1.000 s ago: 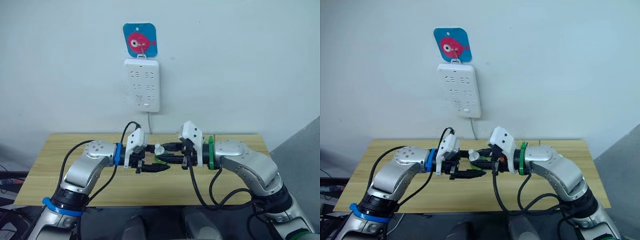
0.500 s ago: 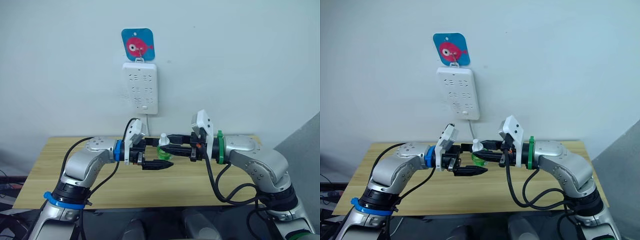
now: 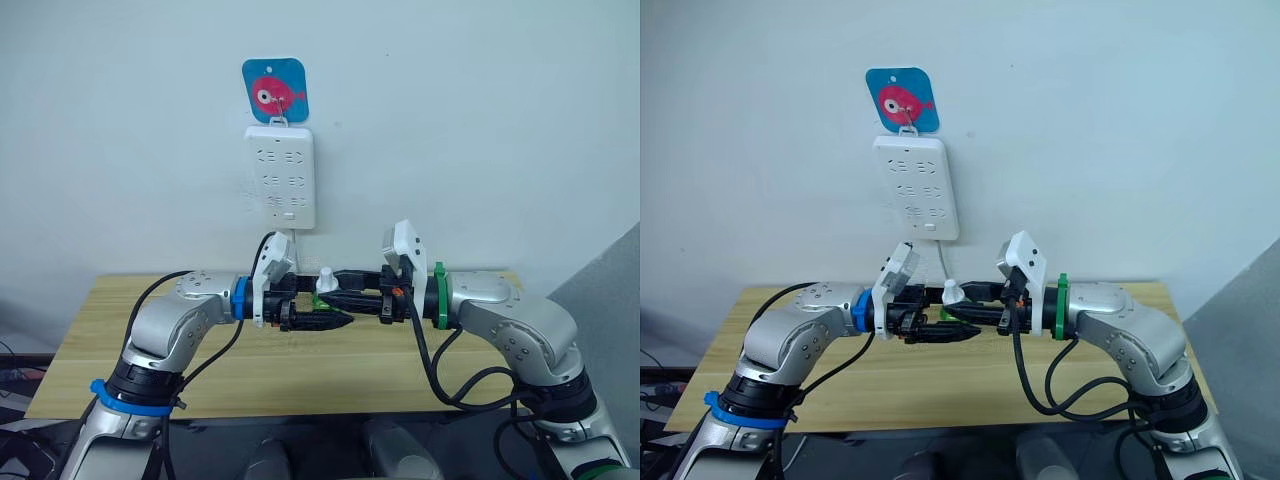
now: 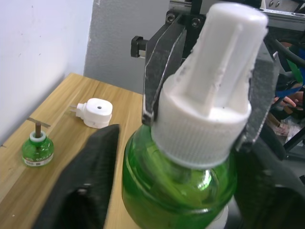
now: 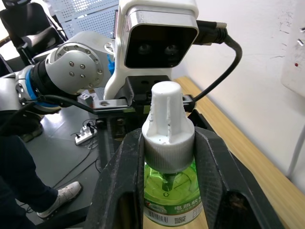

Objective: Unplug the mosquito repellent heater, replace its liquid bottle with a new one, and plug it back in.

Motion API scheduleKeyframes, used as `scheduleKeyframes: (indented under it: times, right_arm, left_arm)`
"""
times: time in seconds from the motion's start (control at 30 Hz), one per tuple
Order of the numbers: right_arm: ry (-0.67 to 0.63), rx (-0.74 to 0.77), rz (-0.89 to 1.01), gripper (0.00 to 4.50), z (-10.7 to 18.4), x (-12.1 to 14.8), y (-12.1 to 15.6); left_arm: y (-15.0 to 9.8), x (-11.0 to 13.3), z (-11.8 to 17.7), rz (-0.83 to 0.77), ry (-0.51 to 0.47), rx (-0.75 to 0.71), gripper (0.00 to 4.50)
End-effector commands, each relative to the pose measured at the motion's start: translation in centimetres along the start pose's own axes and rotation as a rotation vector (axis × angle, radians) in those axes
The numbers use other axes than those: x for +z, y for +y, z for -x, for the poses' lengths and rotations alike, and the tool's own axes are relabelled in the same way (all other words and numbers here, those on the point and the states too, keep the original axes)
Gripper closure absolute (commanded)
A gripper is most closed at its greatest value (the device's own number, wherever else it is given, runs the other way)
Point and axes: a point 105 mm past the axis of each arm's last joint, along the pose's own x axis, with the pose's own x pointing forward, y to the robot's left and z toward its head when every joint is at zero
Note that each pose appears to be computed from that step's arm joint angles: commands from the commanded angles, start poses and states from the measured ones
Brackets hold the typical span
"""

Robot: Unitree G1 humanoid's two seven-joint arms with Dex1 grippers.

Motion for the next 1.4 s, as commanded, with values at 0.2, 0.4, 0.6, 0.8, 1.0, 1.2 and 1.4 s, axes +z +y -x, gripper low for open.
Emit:
scheduleKeyframes:
  times: [0.2, 0.4, 0.6, 0.8, 1.0, 1.2, 1.4]
  right_arm:
    - [-0.021, 0.028, 0.047, 2.66, 0.4, 1.2, 0.9]
    - [-0.026, -0.112, 0.115, 1.09, 0.9, 1.5, -0.6]
    - [-0.056, -0.225, 0.172, 1.09, -0.3, 1.5, -1.2]
    - [-0.048, -0.232, 0.181, 1.09, -1.1, 0.8, -1.1]
    - [-0.078, -0.194, 0.184, 2.75, -1.0, 1.2, -1.0]
    - [0.008, 0.100, 0.258, 3.48, -1.1, 1.1, 0.0]
    - [0.226, 0.464, 0.350, 3.48, -0.2, 0.1, 0.1]
  left_arm:
    - [0.4, 0.4, -0.2, -0.061, -0.014, 0.039, 2.12]
    - [1.8, 0.5, -0.5, -0.125, -0.026, 0.126, 2.12]
    - [2.5, 0.5, -1.0, -0.181, -0.036, 0.167, 2.12]
    - [2.6, 0.5, -1.3, -0.190, -0.041, 0.166, 2.12]
    - [2.5, 0.2, -0.9, -0.185, -0.031, 0.162, 2.12]
    - [1.7, 0.1, -0.7, -0.180, -0.018, 0.096, 2.13]
    - [0.5, -0.1, -0.5, -0.227, 0.027, 0.002, 2.13]
